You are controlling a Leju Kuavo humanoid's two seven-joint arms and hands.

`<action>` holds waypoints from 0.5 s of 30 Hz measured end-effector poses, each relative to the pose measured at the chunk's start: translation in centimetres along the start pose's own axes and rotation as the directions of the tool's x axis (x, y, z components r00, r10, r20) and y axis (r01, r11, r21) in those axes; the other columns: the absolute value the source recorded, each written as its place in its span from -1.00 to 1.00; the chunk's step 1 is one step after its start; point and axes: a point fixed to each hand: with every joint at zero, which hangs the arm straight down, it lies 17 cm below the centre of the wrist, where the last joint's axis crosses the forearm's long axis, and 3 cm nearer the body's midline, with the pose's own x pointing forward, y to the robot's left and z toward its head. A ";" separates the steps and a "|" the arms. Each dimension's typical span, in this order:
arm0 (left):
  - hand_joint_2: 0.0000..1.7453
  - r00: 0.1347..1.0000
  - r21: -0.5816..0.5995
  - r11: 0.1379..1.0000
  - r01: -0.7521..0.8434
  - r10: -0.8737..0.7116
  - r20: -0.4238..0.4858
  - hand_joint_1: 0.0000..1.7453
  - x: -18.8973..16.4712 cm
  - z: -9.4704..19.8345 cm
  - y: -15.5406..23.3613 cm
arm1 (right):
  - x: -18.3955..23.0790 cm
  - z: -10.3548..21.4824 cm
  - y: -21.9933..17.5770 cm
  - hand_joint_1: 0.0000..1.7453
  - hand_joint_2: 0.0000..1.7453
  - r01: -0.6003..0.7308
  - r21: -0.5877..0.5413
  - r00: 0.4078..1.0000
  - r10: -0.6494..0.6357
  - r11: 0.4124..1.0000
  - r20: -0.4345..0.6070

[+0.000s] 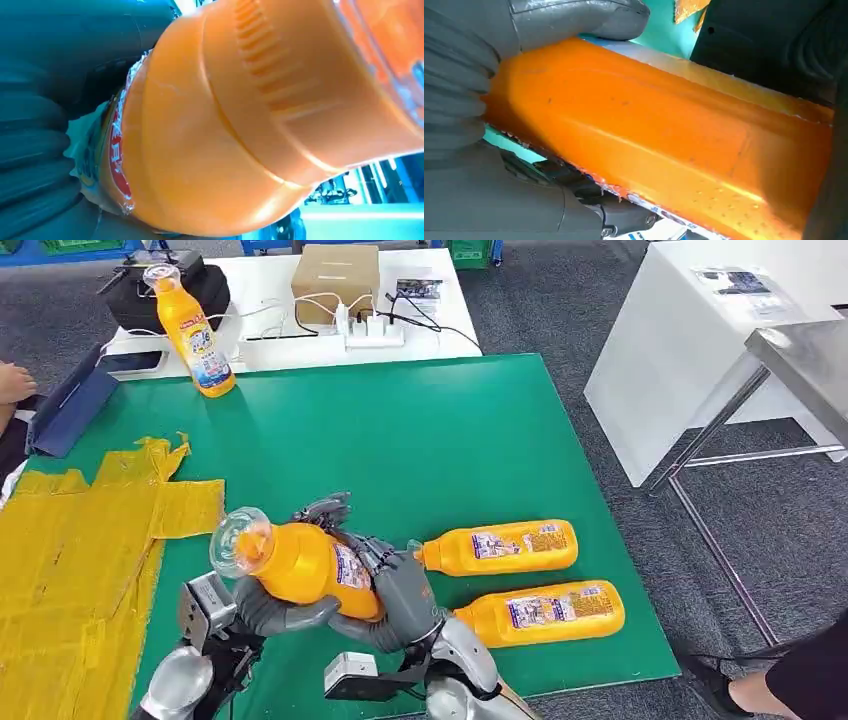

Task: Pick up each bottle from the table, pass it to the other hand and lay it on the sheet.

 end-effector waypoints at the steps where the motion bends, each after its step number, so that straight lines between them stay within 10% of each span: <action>1: 1.00 1.000 0.003 1.000 0.001 -0.001 0.000 1.00 0.0 0.0 0.0 | 0.0 0.0 -0.1 1.00 1.00 0.000 -0.002 1.000 0.000 1.000 0.000; 13: 1.00 1.000 0.025 1.000 -0.013 0.012 0.010 1.00 0.2 -0.6 -0.1 | 0.1 0.1 -0.3 1.00 1.00 0.026 -0.022 1.000 -0.027 0.999 -0.011; 14: 1.00 1.000 0.027 0.999 -0.018 0.018 0.010 1.00 0.2 -0.6 -0.1 | 0.1 0.1 -0.3 0.64 1.00 0.033 -0.024 0.999 -0.034 0.999 -0.012; 15: 1.00 1.000 0.029 0.999 -0.024 0.023 0.009 1.00 0.2 -0.6 -0.1 | 0.1 0.1 -0.3 -1.00 1.00 0.043 -0.027 0.999 -0.043 0.999 -0.015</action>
